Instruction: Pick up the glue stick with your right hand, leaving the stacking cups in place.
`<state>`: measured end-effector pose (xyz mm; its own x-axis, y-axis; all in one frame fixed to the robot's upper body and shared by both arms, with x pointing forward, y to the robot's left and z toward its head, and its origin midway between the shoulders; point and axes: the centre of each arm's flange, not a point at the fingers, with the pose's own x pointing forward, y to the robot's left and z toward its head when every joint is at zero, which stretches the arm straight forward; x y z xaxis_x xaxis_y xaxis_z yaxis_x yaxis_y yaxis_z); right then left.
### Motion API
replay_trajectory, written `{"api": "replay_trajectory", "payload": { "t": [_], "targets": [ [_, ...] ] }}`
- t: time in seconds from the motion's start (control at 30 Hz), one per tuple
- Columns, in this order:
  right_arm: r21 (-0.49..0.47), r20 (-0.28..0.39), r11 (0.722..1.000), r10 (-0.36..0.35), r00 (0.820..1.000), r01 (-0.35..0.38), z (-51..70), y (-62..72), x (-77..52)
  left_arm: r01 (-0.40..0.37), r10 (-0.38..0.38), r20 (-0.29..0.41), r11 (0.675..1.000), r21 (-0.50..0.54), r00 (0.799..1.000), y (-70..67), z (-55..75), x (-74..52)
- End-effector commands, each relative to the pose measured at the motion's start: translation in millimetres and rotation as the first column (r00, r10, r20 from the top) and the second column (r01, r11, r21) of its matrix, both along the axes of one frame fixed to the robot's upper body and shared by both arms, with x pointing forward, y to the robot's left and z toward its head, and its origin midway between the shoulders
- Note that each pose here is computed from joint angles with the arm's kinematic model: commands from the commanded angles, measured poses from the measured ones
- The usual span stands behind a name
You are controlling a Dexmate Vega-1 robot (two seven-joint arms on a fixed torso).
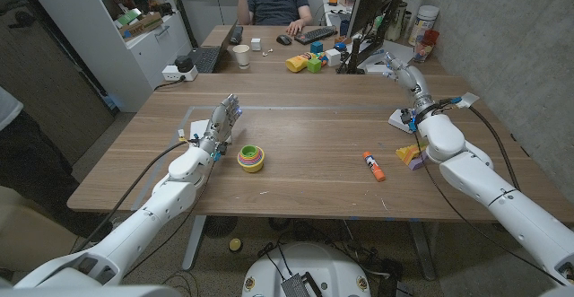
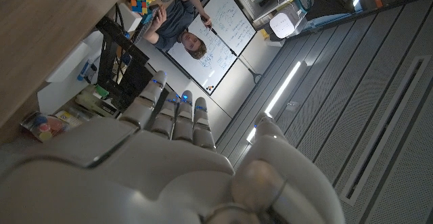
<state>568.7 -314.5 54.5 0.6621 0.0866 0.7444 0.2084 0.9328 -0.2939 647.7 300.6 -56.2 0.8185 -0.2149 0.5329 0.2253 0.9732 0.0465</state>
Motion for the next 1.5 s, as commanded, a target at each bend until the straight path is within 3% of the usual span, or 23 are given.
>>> {"api": "replay_trajectory", "payload": {
  "t": [0.03, 0.13, 0.33, 0.83, 0.97, 1.2, 1.5],
  "targets": [
    [-0.060, 0.135, 0.968, -0.232, 0.963, 0.242, 14.8, -22.8, -50.7, 0.009, -0.008, -0.003, 1.000, 0.019, 1.000, -3.0, 4.6, 4.4],
    [-0.098, 0.141, 0.960, -0.249, 0.958, 0.264, 15.1, -27.1, -62.6, 0.014, -0.014, -0.001, 1.000, 0.027, 1.000, -4.7, 7.3, 6.1],
    [-0.203, 0.113, 0.945, -0.239, 0.964, 0.258, 12.6, -32.9, -80.5, 0.030, -0.030, 0.001, 0.998, 0.048, 1.000, -8.7, 13.0, 11.5],
    [-0.349, 0.074, 0.883, -0.308, 0.948, 0.314, -1.8, -30.7, -137.7, 0.102, -0.103, 0.000, 0.987, 0.123, 0.995, -26.5, 30.1, 28.3],
    [-0.358, 0.079, 0.868, -0.339, 0.937, 0.344, -7.5, -28.6, -154.7, 0.116, -0.118, 0.002, 0.984, 0.137, 0.993, -28.2, 32.9, 30.2],
    [-0.397, 0.112, 0.816, -0.411, 0.905, 0.420, -10.1, -20.7, -181.5, 0.114, -0.116, 0.009, 0.982, 0.148, 0.993, -23.7, 35.6, 29.5],
    [-0.483, 0.125, 0.731, -0.488, 0.864, 0.483, -13.0, -6.6, -192.9, 0.112, -0.114, 0.011, 0.983, 0.148, 0.993, -19.4, 35.3, 27.9]
  ]
}}
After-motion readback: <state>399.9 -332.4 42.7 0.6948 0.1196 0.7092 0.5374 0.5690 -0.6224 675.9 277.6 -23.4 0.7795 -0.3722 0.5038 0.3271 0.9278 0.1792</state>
